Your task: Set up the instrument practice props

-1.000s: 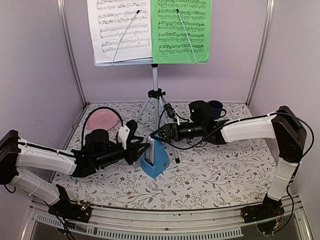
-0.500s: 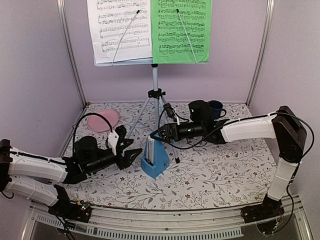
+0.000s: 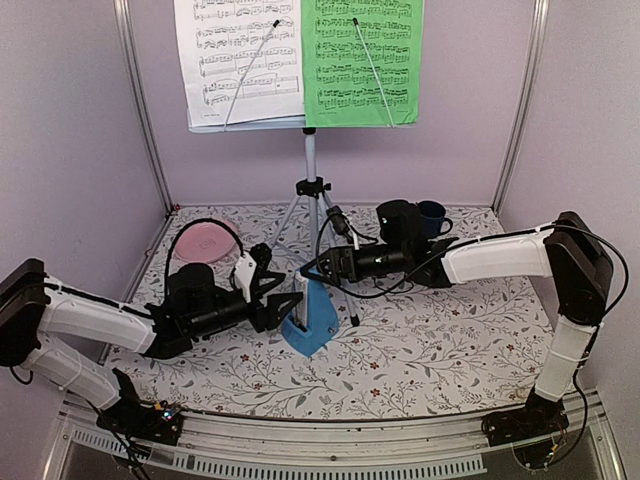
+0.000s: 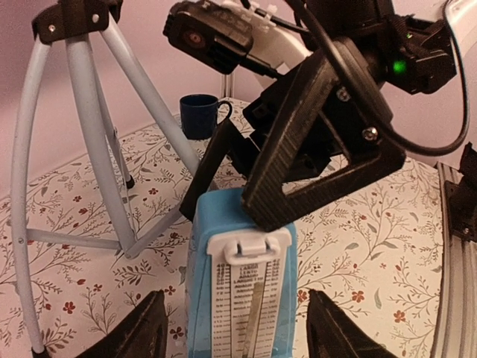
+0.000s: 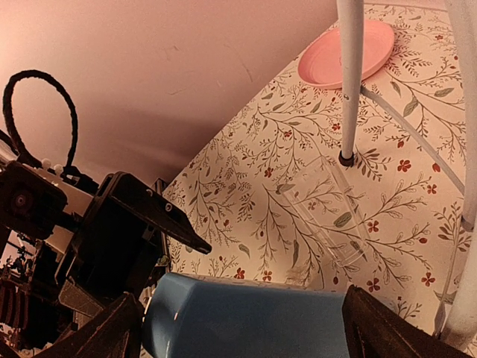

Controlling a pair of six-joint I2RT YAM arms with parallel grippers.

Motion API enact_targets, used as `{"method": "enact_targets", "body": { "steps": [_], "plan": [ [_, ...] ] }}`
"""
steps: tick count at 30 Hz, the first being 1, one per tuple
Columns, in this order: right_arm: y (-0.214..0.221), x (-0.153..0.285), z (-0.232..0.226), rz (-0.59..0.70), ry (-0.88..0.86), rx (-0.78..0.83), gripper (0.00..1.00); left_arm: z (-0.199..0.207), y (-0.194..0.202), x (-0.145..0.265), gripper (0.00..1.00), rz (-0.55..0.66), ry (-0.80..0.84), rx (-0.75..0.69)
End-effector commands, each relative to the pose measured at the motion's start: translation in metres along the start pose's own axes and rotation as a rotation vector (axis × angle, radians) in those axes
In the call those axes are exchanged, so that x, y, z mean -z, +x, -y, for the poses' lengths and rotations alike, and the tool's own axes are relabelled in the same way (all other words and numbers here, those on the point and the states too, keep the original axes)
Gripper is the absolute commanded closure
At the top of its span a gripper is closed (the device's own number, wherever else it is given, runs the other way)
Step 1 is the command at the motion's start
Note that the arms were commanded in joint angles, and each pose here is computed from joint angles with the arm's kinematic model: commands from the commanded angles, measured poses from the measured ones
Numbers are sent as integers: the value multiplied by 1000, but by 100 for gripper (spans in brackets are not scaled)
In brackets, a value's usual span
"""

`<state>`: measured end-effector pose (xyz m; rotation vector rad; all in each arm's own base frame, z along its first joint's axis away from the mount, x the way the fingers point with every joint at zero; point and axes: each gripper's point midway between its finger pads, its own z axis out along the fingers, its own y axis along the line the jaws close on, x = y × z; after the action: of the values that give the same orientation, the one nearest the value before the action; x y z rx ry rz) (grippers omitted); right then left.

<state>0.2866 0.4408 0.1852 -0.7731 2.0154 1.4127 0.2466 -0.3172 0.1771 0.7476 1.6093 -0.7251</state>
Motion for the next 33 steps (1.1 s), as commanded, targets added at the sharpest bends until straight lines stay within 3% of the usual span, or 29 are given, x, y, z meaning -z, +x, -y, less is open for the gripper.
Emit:
{"method": "enact_targets", "body": {
  "steps": [1, 10, 16, 25, 33],
  "plan": [
    [-2, -3, -1, -4, 7, 21, 5, -6, -18, -9, 38, 48, -29, 7],
    [-2, -4, 0, -5, 8, 26, 5, -34, -5, -3, 44, 22, -133, 20],
    [-1, -5, 1, -8, 7, 25, 5, -56, -1, 5, 46, 44, -150, 99],
    [0, -4, -1, -14, 5, 27, 5, -97, 29, 4, 49, -33, -257, 210],
    [2, -4, 1, -19, 8, 27, 5, -115, 9, 31, 40, 86, -276, 279]
  ]
}}
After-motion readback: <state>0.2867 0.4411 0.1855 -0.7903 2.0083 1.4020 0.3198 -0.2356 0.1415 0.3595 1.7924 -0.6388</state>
